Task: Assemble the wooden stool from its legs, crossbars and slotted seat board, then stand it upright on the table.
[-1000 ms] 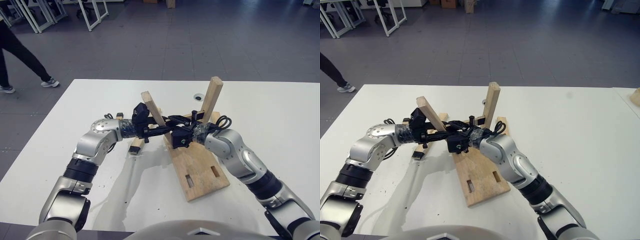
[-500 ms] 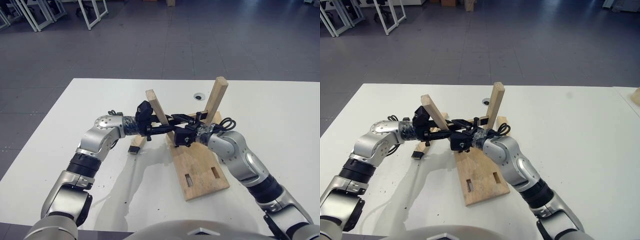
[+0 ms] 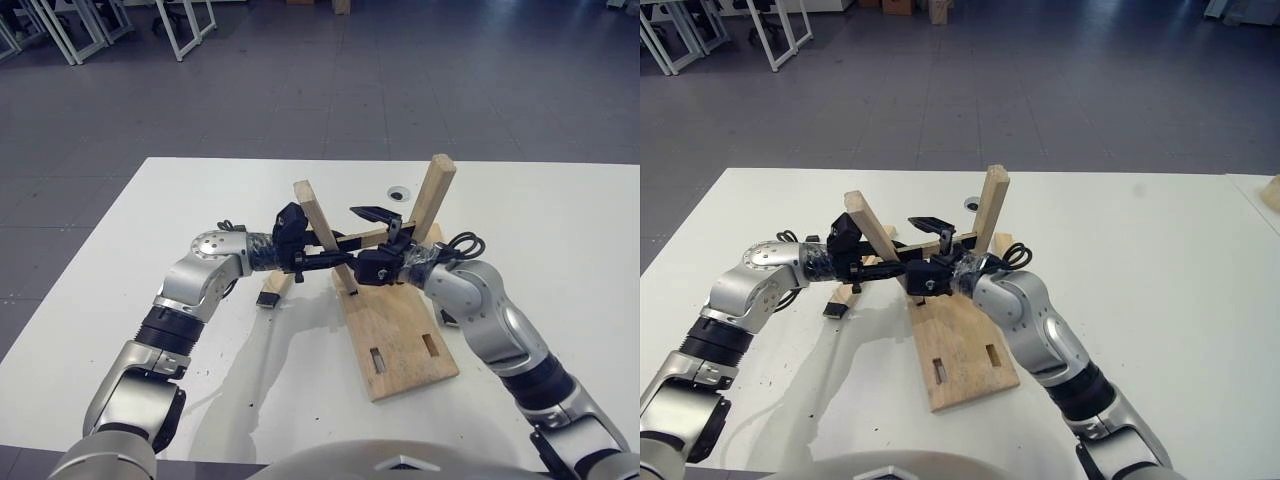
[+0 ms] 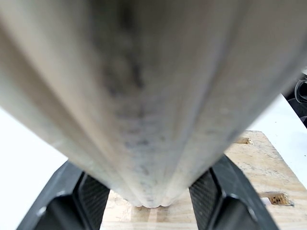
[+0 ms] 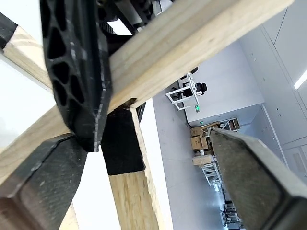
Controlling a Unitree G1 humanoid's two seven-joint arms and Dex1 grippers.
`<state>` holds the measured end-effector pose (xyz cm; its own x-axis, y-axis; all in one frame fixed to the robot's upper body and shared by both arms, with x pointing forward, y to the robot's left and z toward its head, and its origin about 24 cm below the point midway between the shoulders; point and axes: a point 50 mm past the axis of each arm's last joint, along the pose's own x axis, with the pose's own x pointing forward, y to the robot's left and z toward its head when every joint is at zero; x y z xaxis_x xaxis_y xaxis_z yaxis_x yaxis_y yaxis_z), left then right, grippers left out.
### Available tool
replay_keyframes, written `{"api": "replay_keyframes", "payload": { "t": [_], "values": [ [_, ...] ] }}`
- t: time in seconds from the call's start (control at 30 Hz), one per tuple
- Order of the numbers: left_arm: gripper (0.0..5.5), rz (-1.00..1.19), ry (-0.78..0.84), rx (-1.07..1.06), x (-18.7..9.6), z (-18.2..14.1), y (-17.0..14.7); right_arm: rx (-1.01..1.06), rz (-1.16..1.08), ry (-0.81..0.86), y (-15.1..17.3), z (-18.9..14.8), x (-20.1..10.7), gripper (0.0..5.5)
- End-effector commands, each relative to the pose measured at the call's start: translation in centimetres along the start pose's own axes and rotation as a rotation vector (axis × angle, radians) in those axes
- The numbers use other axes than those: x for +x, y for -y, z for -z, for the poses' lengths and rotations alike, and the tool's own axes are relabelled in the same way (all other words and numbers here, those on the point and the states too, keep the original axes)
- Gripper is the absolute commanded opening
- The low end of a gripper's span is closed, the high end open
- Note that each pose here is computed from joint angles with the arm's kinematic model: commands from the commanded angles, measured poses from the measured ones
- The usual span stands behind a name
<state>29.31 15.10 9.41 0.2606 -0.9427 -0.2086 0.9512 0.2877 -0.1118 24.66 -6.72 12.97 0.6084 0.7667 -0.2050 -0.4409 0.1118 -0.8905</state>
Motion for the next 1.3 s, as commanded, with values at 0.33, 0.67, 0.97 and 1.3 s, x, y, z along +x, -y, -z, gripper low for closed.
{"api": "replay_keyframes", "payload": {
  "t": [0.33,0.67,0.97,1.3],
  "values": [
    [2.06,-0.129,-0.313,-0.13,-1.7,6.6,0.6,0.32,-0.079,-0.042,1.0,0.6,-8.3,3.69],
    [2.06,-0.107,-0.343,-0.11,-1.1,6.4,-0.2,1.143,0.677,-0.516,5.1,12.5,-11.6,3.44],
    [2.06,-0.012,-0.423,-0.06,-0.2,6.5,-0.4,1.559,0.236,0.04,3.1,-0.5,-0.9,3.44],
    [2.06,0.205,-0.37,-0.009,-0.1,6.1,0.1,1.48,0.42,-0.218,3.8,5.1,-3.8,3.44]
  ]
}}
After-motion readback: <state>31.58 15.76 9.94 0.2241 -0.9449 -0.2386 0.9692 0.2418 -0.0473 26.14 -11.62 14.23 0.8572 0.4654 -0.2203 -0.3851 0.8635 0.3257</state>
